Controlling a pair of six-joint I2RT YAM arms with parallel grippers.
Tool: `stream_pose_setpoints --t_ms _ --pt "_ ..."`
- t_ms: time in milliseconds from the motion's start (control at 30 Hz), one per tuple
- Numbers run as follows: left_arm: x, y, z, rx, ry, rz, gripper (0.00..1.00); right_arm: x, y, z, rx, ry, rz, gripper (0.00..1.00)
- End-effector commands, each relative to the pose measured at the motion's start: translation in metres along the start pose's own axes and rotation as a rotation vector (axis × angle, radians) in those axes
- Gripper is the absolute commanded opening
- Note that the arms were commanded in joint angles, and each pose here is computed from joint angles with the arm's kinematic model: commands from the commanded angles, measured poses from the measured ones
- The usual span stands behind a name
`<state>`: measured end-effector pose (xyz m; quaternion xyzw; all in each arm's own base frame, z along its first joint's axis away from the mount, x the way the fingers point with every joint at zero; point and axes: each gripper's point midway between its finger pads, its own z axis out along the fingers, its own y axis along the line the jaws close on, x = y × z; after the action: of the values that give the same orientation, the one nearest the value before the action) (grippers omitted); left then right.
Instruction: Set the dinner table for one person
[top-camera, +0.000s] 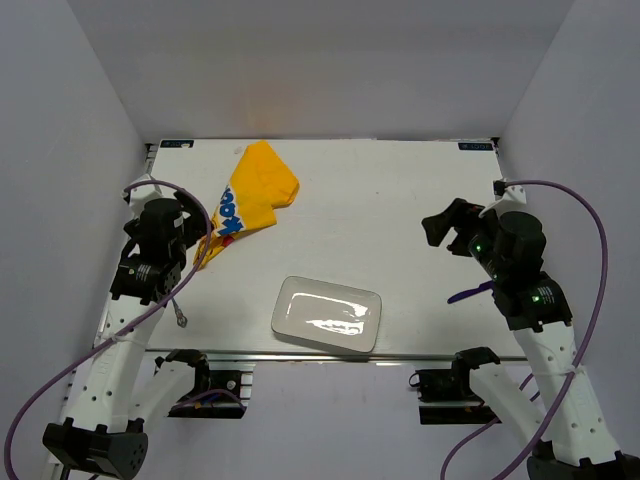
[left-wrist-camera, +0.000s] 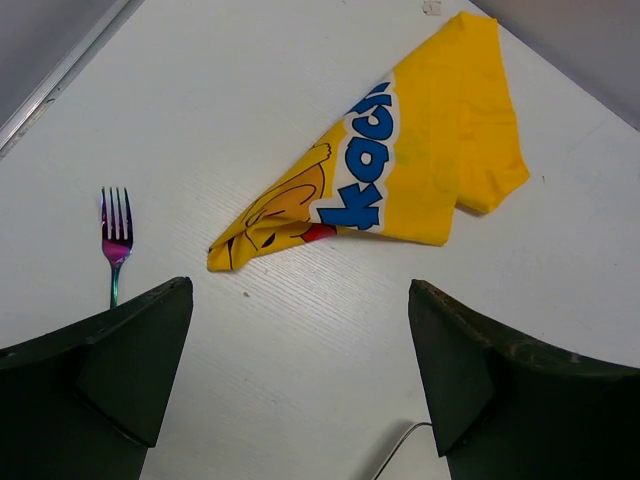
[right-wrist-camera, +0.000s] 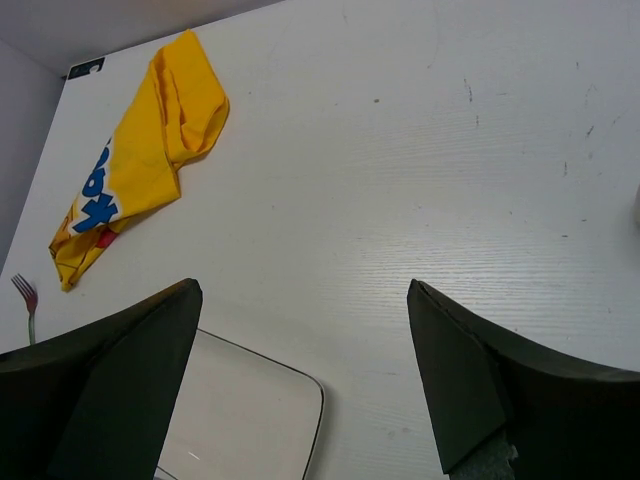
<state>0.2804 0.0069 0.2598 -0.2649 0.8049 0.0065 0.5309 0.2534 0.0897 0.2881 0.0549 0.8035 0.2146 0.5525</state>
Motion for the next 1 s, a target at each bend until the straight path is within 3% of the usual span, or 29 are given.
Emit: stream_pose_setpoints --t_ms 0,300,533,600,633,667,700,767,967 --pt "-0.011 0.002 -0.004 -0.009 -0.035 -0.028 0.98 -0.017 0.003 -0.007 0.002 -0.055 -0.004 0.89" --pt "-0.029 -0.014 -0.009 0.045 -0.047 -0.055 0.98 -0.014 0.004 -0.010 -0.018 -0.074 -0.011 0.89" --pt "-0.022 -0.092 0.019 0.229 0.190 0.034 0.98 0.008 0.018 0.003 -0.122 0.022 -0.009 0.89" --pt "-0.007 -0.112 0.043 0.253 0.293 0.083 0.98 0.018 0.020 0.010 -0.135 0.079 -0.008 0.89" --pt "-0.020 -0.128 0.043 0.307 0.293 0.116 0.98 0.027 0.016 0.017 -0.121 0.130 -0.003 0.89" --pt "-0.010 -0.149 0.043 0.388 0.359 0.148 0.98 0.030 0.016 0.019 -0.125 0.148 -0.009 0.89" --pt "0.016 -0.158 0.070 0.366 0.457 0.199 0.98 0.034 0.018 0.021 -0.133 0.172 -0.008 0.89" --pt "0.017 -0.170 0.080 0.340 0.500 0.297 0.98 0.042 0.019 0.027 -0.144 0.210 -0.010 0.89" --pt "0.091 -0.176 0.132 0.134 0.611 0.530 0.98 0.051 0.026 0.032 -0.204 0.264 -0.016 0.89"
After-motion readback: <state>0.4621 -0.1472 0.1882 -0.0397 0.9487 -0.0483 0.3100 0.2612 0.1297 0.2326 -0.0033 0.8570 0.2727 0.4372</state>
